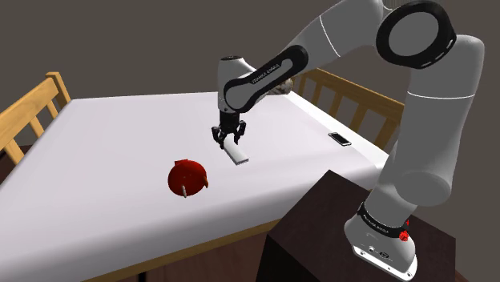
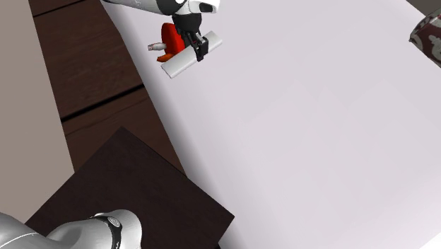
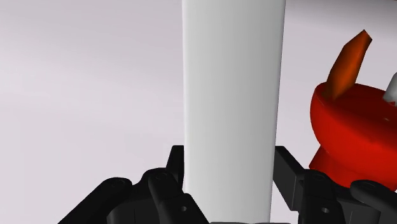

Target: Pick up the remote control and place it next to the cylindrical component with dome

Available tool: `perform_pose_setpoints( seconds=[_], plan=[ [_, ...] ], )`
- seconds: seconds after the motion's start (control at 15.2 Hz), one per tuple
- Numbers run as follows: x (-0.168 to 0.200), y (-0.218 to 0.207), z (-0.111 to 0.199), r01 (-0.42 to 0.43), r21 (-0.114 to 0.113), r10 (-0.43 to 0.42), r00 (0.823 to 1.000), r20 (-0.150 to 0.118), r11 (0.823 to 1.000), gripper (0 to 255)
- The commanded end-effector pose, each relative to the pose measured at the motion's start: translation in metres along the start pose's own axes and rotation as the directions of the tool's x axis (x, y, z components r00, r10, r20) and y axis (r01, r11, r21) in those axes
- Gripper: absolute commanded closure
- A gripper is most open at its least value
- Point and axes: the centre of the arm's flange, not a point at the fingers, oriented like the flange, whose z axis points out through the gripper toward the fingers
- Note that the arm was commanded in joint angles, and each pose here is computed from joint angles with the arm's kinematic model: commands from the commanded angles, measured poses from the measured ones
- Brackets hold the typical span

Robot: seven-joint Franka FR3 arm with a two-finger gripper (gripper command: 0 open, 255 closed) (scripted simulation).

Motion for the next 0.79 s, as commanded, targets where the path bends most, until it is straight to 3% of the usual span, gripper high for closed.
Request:
perform_pose_setpoints(
  seconds=[0.0, 0.73],
  plan=[
    [-0.001, 0.000, 0.011, 0.000, 0.000, 0.000, 1.000, -0.001, 1.000, 255],
    [-0.001, -0.001, 0.069, 0.000, 0.000, 0.000, 1.000, -0.001, 1.000, 255]
  ],
)
